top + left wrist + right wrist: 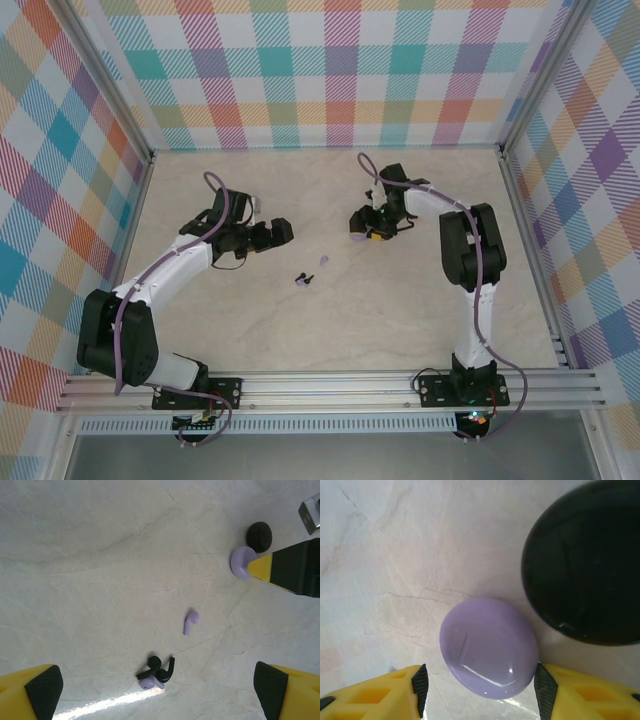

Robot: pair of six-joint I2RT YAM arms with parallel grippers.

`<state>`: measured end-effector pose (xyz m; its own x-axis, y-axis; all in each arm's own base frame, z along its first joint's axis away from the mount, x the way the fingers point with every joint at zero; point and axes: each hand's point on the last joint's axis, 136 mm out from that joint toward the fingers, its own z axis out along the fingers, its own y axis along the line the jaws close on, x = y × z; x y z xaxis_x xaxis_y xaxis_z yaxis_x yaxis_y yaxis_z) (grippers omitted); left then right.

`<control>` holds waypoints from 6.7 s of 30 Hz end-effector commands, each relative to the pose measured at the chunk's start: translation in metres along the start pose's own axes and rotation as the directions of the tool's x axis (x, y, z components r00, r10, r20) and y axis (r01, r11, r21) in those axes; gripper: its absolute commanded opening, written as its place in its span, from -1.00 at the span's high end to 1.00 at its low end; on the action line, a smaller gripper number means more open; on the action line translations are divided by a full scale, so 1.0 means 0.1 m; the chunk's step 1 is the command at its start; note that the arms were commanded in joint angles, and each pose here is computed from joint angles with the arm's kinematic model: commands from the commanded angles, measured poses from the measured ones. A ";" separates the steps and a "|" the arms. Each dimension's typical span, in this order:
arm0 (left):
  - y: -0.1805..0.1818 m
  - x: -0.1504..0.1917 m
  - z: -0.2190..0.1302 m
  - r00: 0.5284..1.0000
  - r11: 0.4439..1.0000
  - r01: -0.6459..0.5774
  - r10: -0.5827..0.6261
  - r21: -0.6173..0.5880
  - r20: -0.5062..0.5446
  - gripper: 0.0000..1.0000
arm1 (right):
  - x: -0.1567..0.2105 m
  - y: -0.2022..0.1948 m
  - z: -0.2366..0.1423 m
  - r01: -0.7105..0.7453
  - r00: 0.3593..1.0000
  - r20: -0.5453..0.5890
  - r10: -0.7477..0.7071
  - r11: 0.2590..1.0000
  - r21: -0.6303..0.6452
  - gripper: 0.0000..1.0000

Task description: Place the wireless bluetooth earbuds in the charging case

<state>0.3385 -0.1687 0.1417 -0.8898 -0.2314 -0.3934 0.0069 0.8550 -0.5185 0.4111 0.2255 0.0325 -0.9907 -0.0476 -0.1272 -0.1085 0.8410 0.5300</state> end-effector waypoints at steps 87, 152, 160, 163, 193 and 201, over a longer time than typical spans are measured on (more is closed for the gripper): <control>-1.37 0.06 2.17 0.926 0.911 0.278 -0.169 0.305 -0.337 0.18 | -0.04 -0.09 0.03 -0.240 0.971 -0.034 0.238 0.968 -0.066 0.57; -2.41 -0.46 -0.83 0.891 0.555 -0.427 0.394 0.714 0.226 0.67 | 0.57 1.88 -2.63 0.569 0.810 0.486 -0.328 0.639 -0.517 -0.20; -2.50 -0.42 -1.02 0.881 0.501 -0.439 0.405 0.746 0.246 0.67 | 0.58 1.95 -2.64 0.582 0.804 0.484 -0.346 0.628 -0.517 -0.18; -2.52 -0.41 -1.09 0.877 0.492 -0.446 0.406 0.748 0.255 0.67 | 0.58 1.95 -2.63 0.581 0.805 0.481 -0.347 0.626 -0.520 -0.18; -2.65 -0.27 -1.15 0.860 0.434 -0.459 0.435 0.775 0.266 0.68 | 0.78 2.21 -2.61 0.625 0.781 0.457 -0.426 0.505 -0.595 0.11; -2.63 -0.25 -1.11 0.861 0.450 -0.457 0.440 0.767 0.255 0.42 | 0.73 2.19 -2.62 0.634 0.773 0.480 -0.415 0.541 -0.553 0.46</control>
<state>0.3139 -0.3344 0.3585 -0.6854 0.0643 -0.7254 0.7256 0.1451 -0.6727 0.2969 0.2621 0.3401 -0.7352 -0.1354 -0.6641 -0.6778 0.1518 0.7194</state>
